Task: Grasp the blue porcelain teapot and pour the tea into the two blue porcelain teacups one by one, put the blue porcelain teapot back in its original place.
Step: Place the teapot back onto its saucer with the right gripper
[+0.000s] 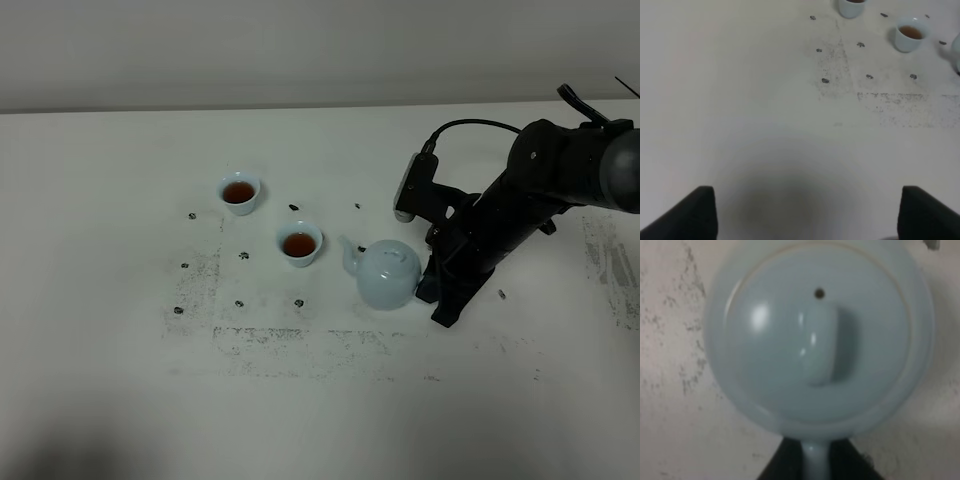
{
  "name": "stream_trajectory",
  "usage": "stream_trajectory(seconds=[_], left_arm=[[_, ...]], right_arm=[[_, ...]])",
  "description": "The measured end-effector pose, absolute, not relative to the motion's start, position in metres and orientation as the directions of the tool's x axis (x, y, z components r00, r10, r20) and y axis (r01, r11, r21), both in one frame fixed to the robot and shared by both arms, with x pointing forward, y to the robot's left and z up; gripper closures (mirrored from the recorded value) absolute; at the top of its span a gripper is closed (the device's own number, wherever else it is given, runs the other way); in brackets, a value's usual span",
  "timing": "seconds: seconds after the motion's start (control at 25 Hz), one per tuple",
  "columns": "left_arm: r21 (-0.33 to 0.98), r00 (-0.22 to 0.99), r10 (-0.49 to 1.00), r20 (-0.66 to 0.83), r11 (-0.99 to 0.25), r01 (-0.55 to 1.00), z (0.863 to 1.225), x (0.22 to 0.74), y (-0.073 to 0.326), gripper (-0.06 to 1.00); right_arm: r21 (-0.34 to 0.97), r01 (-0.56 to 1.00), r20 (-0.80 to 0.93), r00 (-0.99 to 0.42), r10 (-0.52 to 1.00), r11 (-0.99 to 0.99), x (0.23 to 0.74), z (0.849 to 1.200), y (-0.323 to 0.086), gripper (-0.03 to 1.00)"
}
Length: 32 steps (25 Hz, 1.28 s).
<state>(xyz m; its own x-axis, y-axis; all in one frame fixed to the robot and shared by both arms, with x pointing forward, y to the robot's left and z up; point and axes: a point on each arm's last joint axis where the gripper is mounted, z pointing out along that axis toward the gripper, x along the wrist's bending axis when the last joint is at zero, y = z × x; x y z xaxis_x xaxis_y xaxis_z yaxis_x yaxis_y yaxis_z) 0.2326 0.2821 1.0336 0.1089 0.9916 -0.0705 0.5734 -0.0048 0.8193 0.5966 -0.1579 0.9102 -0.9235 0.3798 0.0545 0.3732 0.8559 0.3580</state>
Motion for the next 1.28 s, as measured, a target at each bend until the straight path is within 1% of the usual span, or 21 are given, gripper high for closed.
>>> stream_trajectory(seconds=[0.44, 0.64, 0.72, 0.8, 1.16, 1.28], left_arm=[[0.819, 0.109, 0.992, -0.07, -0.005, 0.573, 1.0336, 0.2326, 0.2821, 0.24], [0.819, 0.109, 0.992, -0.07, -0.005, 0.573, 1.0336, 0.2326, 0.2821, 0.24], [0.819, 0.109, 0.992, -0.07, -0.005, 0.573, 1.0336, 0.2326, 0.2821, 0.24], [0.819, 0.109, 0.992, -0.07, -0.005, 0.573, 1.0336, 0.2326, 0.2821, 0.24], [0.819, 0.109, 0.992, -0.07, -0.005, 0.573, 1.0336, 0.2326, 0.2821, 0.24], [0.819, 0.109, 0.992, -0.07, -0.005, 0.573, 1.0336, 0.2326, 0.2821, 0.24]], right_arm=[[0.362, 0.355, 0.051, -0.931, 0.362, 0.862, 0.5935, 0.9129, -0.1499, 0.92], [0.376, 0.356, 0.041, -0.929, 0.369, 0.855, 0.5962, 0.9165, -0.1487, 0.89], [0.378, 0.363, 0.044, -0.926, 0.375, 0.852, 0.5962, 0.9171, -0.1485, 0.85], [0.378, 0.365, 0.045, -0.925, 0.377, 0.851, 0.5962, 0.9171, -0.1485, 0.78], [0.384, 0.394, 0.059, -0.913, 0.403, 0.835, 0.5963, 0.9174, -0.1479, 0.41], [0.389, 0.395, 0.055, -0.912, 0.407, 0.832, 0.5961, 0.921, -0.1479, 0.34]])
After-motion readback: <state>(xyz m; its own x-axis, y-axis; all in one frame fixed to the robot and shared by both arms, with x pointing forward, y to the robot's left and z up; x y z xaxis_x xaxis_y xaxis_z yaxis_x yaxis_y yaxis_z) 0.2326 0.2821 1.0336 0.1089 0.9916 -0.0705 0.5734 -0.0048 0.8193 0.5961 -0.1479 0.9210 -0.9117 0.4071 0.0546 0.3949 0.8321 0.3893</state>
